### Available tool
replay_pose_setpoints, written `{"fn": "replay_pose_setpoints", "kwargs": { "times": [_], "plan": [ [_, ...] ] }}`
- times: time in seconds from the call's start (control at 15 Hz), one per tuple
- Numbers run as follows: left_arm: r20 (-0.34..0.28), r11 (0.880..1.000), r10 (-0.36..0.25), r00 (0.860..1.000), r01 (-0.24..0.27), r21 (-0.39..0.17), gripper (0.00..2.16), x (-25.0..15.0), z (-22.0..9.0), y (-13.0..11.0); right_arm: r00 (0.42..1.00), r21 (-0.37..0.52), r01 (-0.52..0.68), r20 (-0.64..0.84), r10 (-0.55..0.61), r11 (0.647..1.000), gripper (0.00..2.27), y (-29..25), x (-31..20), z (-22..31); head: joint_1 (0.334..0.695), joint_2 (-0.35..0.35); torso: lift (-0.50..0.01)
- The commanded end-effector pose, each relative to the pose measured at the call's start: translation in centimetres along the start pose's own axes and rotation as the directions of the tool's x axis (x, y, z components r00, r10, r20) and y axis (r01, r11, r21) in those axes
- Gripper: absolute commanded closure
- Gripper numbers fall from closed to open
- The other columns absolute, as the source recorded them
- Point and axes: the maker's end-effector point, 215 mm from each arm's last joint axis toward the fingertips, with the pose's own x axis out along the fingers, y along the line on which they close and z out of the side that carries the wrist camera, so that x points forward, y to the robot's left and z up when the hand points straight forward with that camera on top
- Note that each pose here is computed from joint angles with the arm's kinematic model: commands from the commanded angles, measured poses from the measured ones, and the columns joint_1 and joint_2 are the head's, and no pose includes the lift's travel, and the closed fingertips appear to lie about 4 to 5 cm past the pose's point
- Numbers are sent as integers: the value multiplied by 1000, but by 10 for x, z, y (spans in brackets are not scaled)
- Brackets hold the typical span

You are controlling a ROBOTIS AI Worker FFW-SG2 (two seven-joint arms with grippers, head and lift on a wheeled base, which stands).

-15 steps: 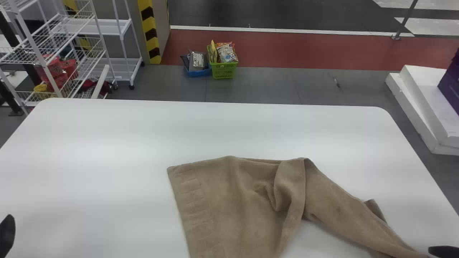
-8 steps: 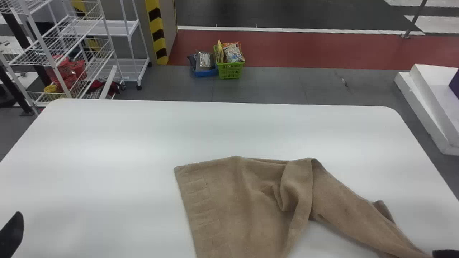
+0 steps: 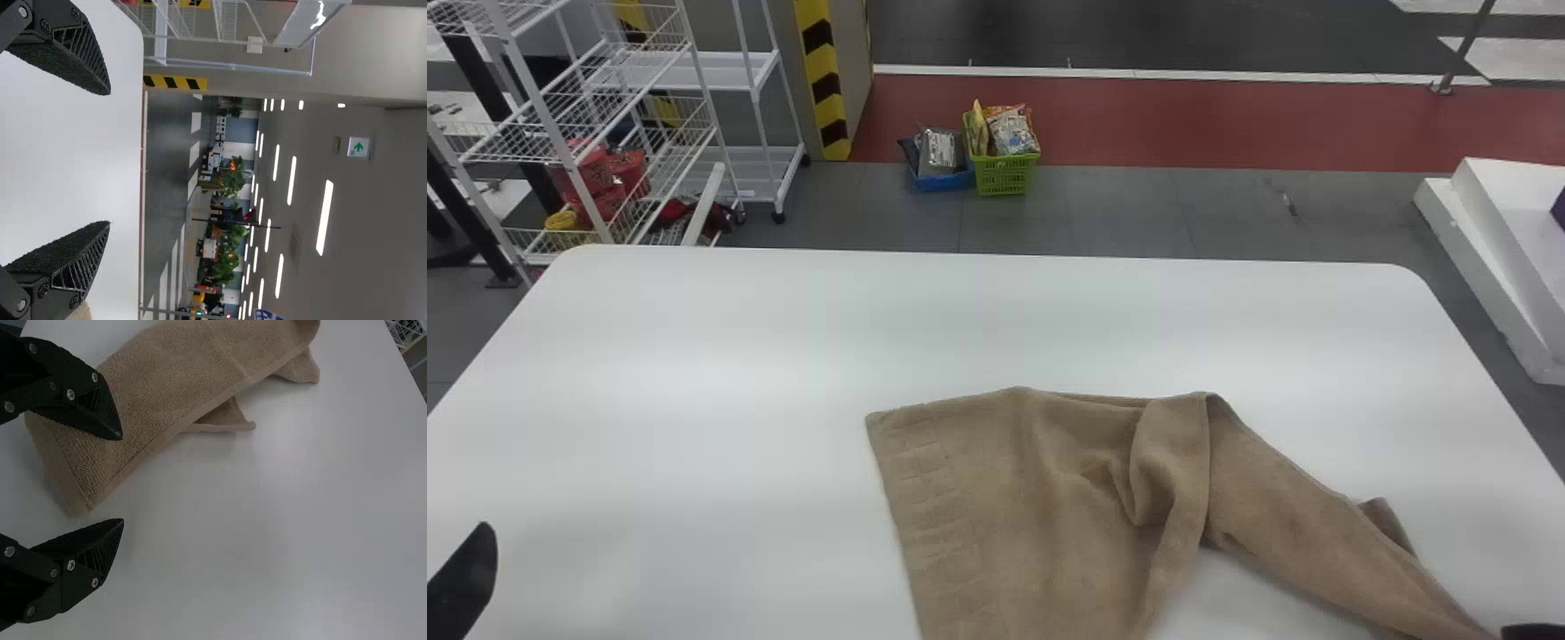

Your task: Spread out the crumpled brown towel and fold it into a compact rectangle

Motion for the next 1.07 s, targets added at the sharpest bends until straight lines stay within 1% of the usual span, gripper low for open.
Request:
{"fn": "replay_pose_setpoints", "kwargs": {
  "times": [0.0,0.33,0.4,0.53,0.8,0.93,1.0],
  "plan": [
    [-1,1000,1,1000,-1,-4,124,0,-1,0,1000,1,5,6,-6,1000,394,1,-4,3,695,-5,-127],
    [-3,1000,4,1000,-4,-7,124,0,-3,0,999,-6,44,-13,-44,999,397,4,-6,3,695,-10,-127],
    [-4,1000,5,1000,-5,-7,124,0,-4,1,997,-2,72,-38,-72,997,397,1,-5,-1,695,-10,-127],
    [-3,1000,11,1000,-11,-8,124,-1,-4,3,991,-22,112,-65,-114,993,397,-3,-2,-3,695,-9,-127],
    [-5,1000,13,1000,-13,-12,124,-2,-5,4,986,-48,133,-93,-137,990,397,-1,6,-6,695,-5,-127],
    [-4,1000,13,1000,-13,-11,124,-2,-5,4,986,-41,132,-95,-135,990,414,0,6,-7,695,0,-127],
    [-2,1000,14,1000,-14,-8,124,-2,-4,5,987,-42,129,-95,-133,991,508,1,7,-6,695,3,-127]
  ]
}}
